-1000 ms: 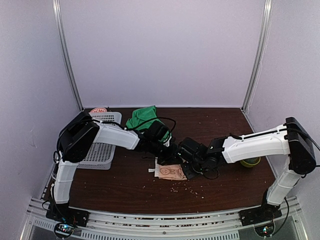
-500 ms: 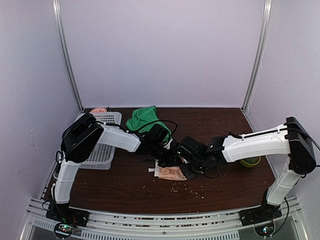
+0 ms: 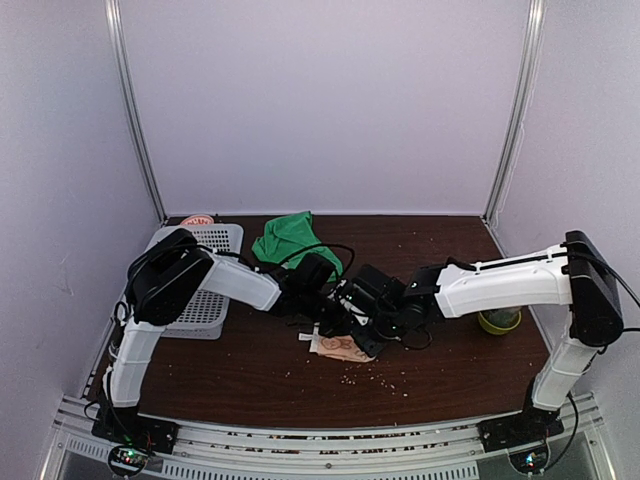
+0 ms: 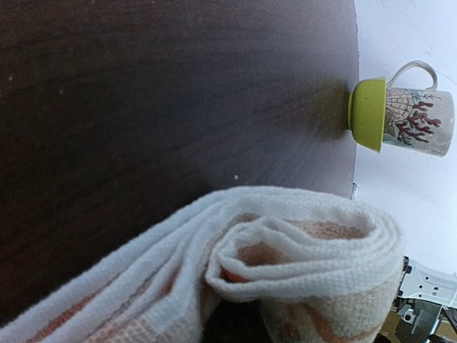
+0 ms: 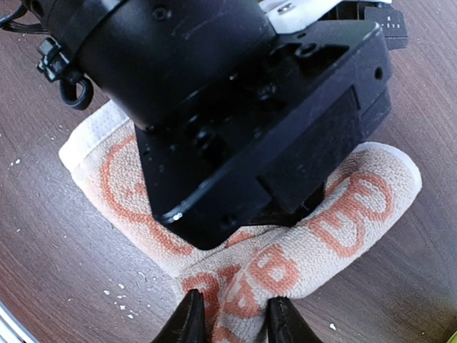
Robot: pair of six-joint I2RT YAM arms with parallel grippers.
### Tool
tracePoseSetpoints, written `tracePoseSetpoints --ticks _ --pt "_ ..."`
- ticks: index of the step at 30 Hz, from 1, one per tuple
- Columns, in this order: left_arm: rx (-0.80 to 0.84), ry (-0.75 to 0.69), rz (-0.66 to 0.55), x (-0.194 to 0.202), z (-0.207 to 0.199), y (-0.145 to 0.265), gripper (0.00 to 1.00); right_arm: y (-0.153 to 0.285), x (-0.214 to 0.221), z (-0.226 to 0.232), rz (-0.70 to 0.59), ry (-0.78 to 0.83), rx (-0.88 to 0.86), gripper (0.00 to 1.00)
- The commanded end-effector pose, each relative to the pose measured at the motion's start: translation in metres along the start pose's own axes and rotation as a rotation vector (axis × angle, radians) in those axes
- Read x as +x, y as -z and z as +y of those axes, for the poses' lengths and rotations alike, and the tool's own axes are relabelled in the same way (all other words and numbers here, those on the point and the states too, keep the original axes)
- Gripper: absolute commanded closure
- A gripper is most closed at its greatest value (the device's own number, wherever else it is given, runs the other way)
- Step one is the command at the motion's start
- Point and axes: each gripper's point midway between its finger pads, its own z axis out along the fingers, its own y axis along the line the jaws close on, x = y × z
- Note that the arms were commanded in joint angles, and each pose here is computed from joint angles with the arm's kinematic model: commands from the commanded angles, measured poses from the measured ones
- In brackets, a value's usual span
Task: Roll the towels
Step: Roll the towel from the center of the board.
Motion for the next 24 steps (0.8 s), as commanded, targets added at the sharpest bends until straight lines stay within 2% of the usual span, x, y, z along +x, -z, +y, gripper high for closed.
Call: tracePoseSetpoints --ticks 1,8,20,24 --pt "-0.003 0.019 0.001 0.005 0.012 -0.006 1.0 0.002 -0.006 0.0 -0.024 -0.012 -0.024 0.67" --pt "0.002 0.019 -0.022 0.003 0.005 0.004 1.0 -0.012 0.004 0.002 -0.006 -0.046 -0.077 0.69" --pt "-0.024 -0.004 -0.012 0.006 -0.005 0.024 1.0 -0.027 0.003 0.001 -0.019 -0.079 -0.055 0.7" --pt "-0.044 -0.003 -0.013 0.006 -0.003 0.034 0.94 -0.029 0.004 0.001 -0.014 -0.077 -0.05 0.68"
